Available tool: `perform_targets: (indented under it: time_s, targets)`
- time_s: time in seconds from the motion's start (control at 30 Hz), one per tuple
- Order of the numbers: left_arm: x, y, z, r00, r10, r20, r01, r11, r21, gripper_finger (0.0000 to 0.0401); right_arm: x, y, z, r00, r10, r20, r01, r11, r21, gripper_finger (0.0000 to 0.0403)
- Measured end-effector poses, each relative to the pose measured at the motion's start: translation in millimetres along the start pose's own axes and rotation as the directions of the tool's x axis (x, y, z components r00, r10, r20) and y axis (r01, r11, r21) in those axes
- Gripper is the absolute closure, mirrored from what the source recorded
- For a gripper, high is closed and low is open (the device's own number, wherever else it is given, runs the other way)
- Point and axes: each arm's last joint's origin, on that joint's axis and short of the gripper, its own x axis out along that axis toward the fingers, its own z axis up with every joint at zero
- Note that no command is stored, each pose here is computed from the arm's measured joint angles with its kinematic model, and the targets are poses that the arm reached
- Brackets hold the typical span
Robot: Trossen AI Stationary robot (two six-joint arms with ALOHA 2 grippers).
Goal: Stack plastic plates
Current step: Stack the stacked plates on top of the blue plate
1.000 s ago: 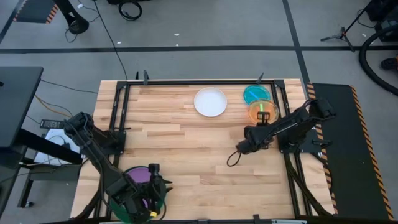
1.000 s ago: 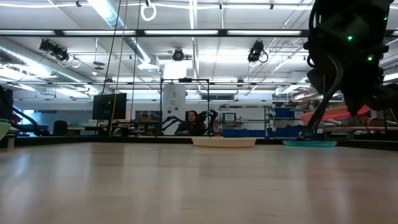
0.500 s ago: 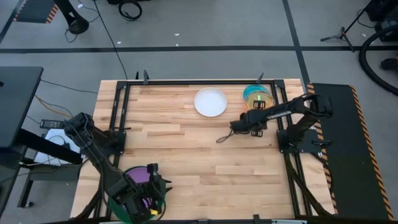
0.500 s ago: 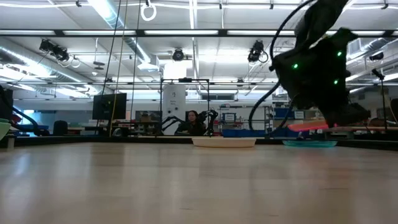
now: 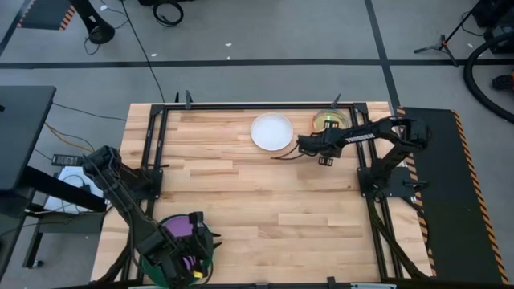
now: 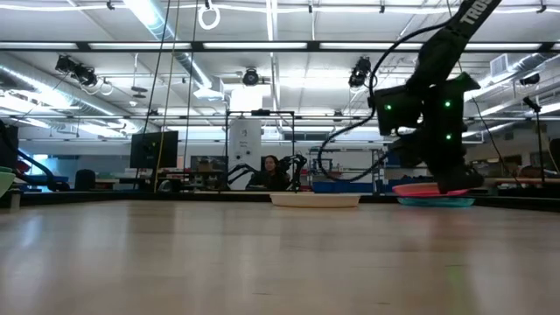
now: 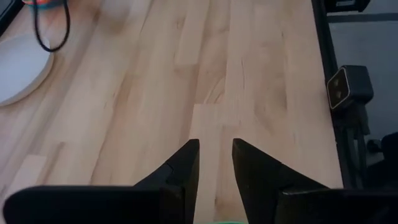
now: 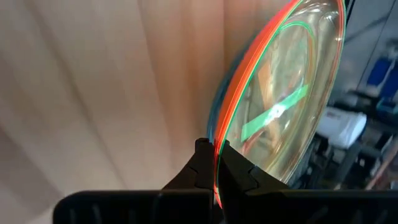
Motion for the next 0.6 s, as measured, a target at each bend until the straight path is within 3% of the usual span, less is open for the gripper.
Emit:
perform_targets:
  time_s: [0.17,0.6]
  targets:
    - [2,-1,-1,1.0,0.004,-0.002,-0.004,0.999,-0.041,0.0296,8,-10,6,0.999,-0.001,0.033,0.001,1.0,-0.005,0.0394]
    - [1,-3,-3,1.0,0.0,-0.005,0.0,1.0,-0.005,0.0296,20,-21,1,0.997,0.079,-0.008,-0.078,0.993,0.084,0.0393]
